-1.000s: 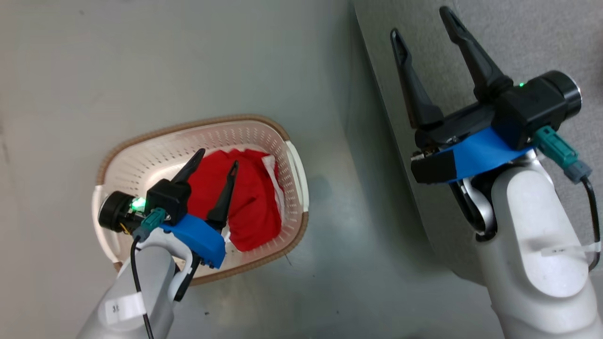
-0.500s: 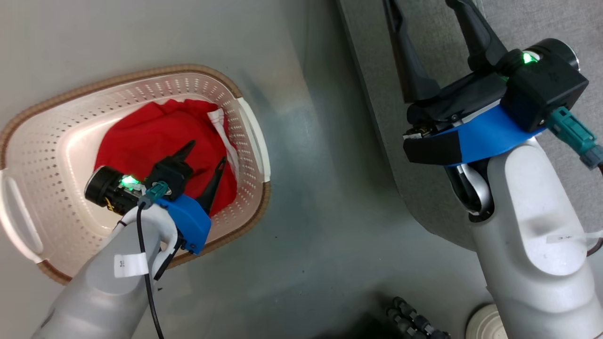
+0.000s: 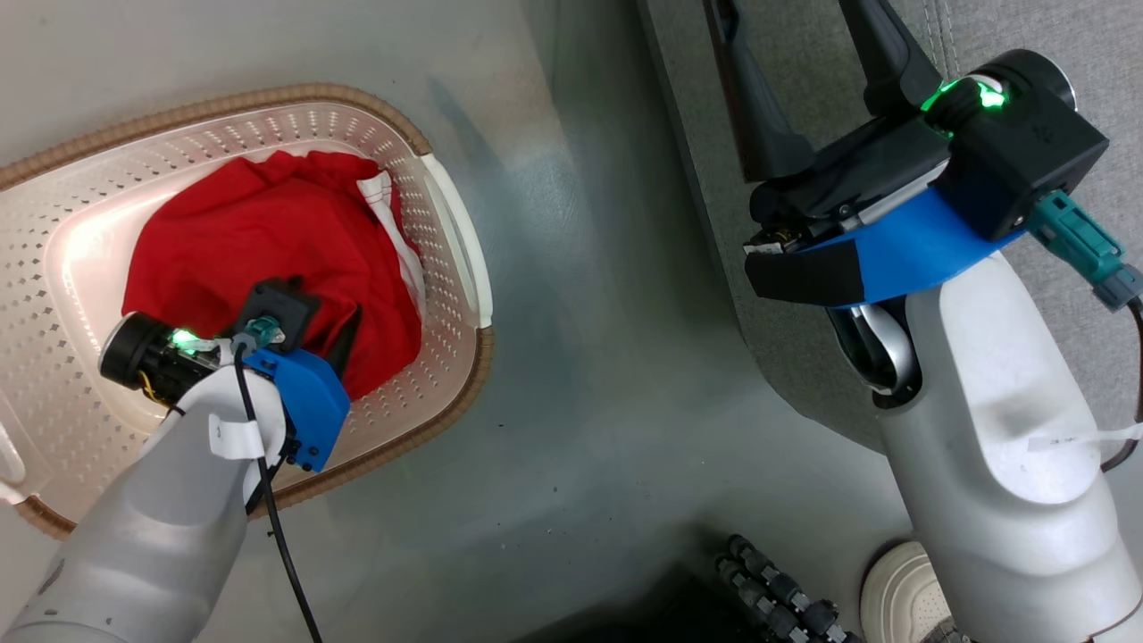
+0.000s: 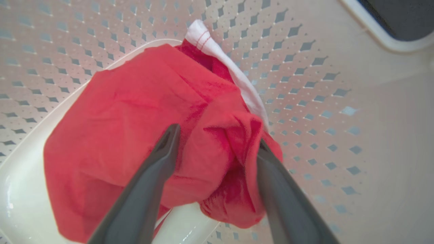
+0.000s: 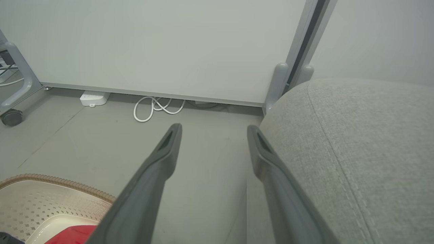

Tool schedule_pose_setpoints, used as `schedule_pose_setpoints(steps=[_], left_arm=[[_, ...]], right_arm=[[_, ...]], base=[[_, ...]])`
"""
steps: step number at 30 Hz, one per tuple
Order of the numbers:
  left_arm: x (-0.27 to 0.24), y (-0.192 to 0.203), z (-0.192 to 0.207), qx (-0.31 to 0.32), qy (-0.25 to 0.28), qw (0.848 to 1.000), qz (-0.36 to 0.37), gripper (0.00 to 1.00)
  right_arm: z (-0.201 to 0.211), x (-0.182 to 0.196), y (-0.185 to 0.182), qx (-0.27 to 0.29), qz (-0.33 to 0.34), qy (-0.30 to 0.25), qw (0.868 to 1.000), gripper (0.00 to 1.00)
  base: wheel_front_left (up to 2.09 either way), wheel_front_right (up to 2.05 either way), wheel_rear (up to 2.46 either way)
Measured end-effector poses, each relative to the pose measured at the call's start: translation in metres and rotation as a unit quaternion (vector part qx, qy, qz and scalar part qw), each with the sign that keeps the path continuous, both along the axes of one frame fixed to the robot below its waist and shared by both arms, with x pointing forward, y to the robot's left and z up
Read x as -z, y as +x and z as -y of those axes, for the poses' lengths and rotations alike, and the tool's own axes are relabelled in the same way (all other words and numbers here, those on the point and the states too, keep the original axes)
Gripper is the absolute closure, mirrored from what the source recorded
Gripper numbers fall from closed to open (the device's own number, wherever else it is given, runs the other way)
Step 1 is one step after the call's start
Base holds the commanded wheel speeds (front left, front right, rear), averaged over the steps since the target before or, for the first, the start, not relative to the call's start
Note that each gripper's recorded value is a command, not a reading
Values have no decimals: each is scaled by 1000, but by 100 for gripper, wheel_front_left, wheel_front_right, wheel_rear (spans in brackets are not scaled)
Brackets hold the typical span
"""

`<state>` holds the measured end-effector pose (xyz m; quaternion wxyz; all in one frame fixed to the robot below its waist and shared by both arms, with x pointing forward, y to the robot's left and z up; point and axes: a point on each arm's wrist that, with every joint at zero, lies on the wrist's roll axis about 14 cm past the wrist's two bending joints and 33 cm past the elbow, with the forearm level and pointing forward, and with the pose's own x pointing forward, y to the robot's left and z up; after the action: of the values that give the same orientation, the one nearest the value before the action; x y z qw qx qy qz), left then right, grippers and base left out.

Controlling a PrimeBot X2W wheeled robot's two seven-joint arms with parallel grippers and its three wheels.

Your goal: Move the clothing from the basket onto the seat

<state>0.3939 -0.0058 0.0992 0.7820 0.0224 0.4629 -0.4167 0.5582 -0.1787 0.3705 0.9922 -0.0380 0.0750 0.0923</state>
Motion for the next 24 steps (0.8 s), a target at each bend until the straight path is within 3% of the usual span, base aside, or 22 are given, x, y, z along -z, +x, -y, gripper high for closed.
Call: schedule_pose_setpoints(steps=[6, 7, 9, 24], left_arm=[[14, -4, -2, 5, 21, 1000, -19, 0], [15, -4, -2, 7, 26, 999, -23, 13], [17, -5, -2, 10, 29, 999, -25, 100], [16, -7, -2, 8, 37, 999, -33, 100]], right_arm=[[-1, 7, 1, -4, -5, -1, 1000, 0], [-1, 8, 1, -5, -6, 0, 1000, 0], [-1, 7, 1, -6, -6, -1, 1000, 0], [-5, 4, 4, -12, 1, 1, 1000, 0]], base=[[0, 0, 0], [0, 0, 0], [0, 0, 0], [0, 0, 0]])
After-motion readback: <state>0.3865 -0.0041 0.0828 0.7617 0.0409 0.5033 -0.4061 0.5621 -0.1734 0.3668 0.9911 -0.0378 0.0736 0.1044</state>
